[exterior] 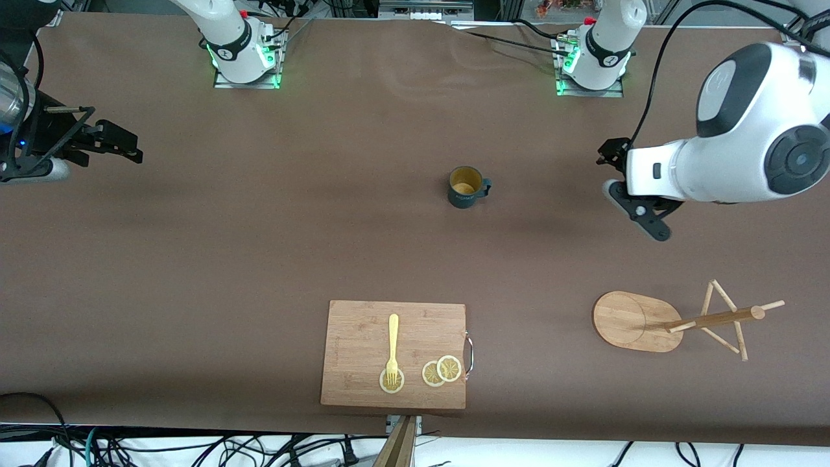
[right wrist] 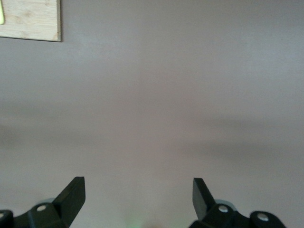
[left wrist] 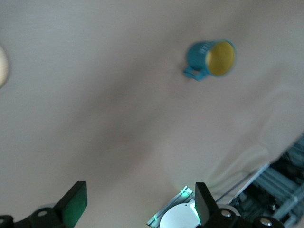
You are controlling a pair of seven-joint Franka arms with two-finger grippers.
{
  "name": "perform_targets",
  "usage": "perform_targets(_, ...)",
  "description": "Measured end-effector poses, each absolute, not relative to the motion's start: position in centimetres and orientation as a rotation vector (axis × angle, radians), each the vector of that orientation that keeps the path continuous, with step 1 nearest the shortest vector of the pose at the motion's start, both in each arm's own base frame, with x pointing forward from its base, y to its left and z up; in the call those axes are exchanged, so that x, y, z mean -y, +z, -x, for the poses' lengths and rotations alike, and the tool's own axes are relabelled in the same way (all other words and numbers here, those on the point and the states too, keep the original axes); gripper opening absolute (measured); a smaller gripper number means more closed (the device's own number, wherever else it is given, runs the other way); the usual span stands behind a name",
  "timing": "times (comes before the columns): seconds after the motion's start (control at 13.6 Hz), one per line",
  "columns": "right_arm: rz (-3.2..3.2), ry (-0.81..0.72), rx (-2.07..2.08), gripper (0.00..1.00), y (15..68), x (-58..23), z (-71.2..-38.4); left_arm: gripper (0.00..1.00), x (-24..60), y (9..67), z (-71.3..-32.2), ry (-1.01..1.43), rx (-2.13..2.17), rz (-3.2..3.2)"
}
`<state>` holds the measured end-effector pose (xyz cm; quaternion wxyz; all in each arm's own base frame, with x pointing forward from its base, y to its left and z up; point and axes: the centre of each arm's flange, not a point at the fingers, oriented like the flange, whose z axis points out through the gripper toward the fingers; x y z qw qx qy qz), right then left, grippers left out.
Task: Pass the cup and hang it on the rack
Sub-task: 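Move the left gripper to the mug and grasp its handle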
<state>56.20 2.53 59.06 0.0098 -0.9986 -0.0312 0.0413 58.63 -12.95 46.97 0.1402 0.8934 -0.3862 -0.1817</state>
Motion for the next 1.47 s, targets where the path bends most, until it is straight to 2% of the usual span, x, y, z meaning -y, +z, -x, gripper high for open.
perform_targets(0.22, 3.133, 0.126, 0.106, 1.0, 59.1, -2.6, -56.2, 1.0, 13.0, 41.1, -57.4, -0.405, 1.321, -2.42)
perform_targets(0.73, 3.17, 0.083, 0.103, 1.0, 59.8, -2.1, -56.5, 1.0, 13.3, 28.6, -50.6, 0.119, 1.6, -2.087)
perform_targets(1.18, 3.177, 0.088, 0.16, 1.0, 59.7, -3.9, -56.4, 1.0, 16.1, 24.0, -46.3, 0.463, 1.591, -1.901)
perform_targets(1.47, 3.179, 0.091, 0.16, 1.0, 59.7, -3.8, -56.4, 1.0, 16.1, 18.9, -43.1, 0.691, 1.535, -1.803)
